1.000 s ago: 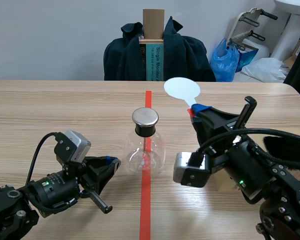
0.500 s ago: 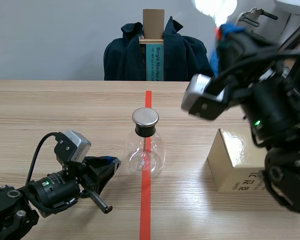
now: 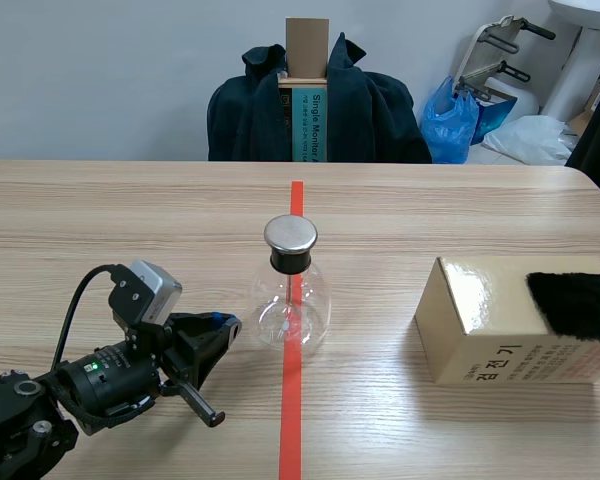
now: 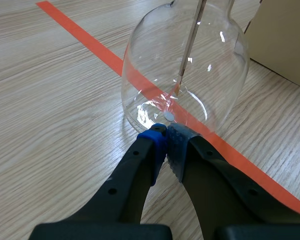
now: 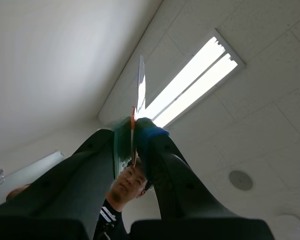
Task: Do the electroscope experiment.
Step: 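Move the plate toward and away from the electroscope, then rub the plate on the fur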
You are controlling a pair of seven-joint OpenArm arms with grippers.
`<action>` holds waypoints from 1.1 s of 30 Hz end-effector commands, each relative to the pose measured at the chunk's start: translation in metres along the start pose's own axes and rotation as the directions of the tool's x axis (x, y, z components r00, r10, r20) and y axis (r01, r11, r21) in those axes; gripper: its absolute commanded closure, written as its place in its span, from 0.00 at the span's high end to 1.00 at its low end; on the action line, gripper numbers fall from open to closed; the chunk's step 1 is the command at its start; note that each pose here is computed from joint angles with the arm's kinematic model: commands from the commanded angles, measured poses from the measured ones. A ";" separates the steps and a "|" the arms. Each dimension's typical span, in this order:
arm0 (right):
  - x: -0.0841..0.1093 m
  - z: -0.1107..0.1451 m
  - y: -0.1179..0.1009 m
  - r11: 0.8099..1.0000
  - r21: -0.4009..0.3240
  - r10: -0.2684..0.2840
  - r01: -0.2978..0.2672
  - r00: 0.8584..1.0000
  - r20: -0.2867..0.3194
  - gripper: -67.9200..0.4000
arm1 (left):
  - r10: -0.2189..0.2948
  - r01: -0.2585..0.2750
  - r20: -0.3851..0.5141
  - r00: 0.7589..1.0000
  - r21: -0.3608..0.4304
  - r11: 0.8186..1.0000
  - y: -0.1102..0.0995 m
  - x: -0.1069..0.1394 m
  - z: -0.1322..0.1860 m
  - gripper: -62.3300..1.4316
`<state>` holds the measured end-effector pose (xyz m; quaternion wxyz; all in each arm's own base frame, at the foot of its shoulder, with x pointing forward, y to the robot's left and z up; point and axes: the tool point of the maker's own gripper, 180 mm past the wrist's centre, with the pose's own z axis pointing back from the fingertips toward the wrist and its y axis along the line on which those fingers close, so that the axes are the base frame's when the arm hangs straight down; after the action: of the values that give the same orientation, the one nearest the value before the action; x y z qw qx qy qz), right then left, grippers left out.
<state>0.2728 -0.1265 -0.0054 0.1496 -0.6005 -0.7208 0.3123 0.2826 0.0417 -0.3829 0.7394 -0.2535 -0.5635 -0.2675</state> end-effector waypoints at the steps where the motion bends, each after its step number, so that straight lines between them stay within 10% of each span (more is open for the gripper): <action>1: -0.001 0.001 -0.005 1.000 -0.004 0.009 -0.009 1.000 0.012 0.02 | -0.006 0.006 0.032 0.999 0.006 1.000 0.004 0.010 -0.001 0.07; 17: -0.009 0.054 -0.006 0.987 0.155 0.044 -0.050 0.998 0.041 0.02 | -0.028 0.028 -0.005 1.000 0.012 1.000 0.013 0.003 0.009 0.07; 20: -0.006 0.074 -0.002 0.975 0.215 0.040 -0.051 0.998 0.053 0.02 | -0.050 0.050 -0.018 0.999 0.012 0.999 0.018 0.002 0.019 0.28; 25: -0.005 0.116 0.023 0.921 0.388 0.020 -0.031 0.999 0.033 0.02 | -0.031 0.029 0.035 0.999 0.049 0.998 0.028 0.022 0.044 0.81; 33: -0.011 0.187 0.055 0.803 0.595 0.039 -0.031 0.999 0.000 0.02 | -0.079 0.080 0.090 0.993 -0.013 0.997 -0.001 0.073 0.086 0.96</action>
<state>0.2078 -0.1816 -0.1951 0.3555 -0.5174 -0.5635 0.5370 0.2411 0.0930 -0.2946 0.7010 -0.2440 -0.6022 -0.2942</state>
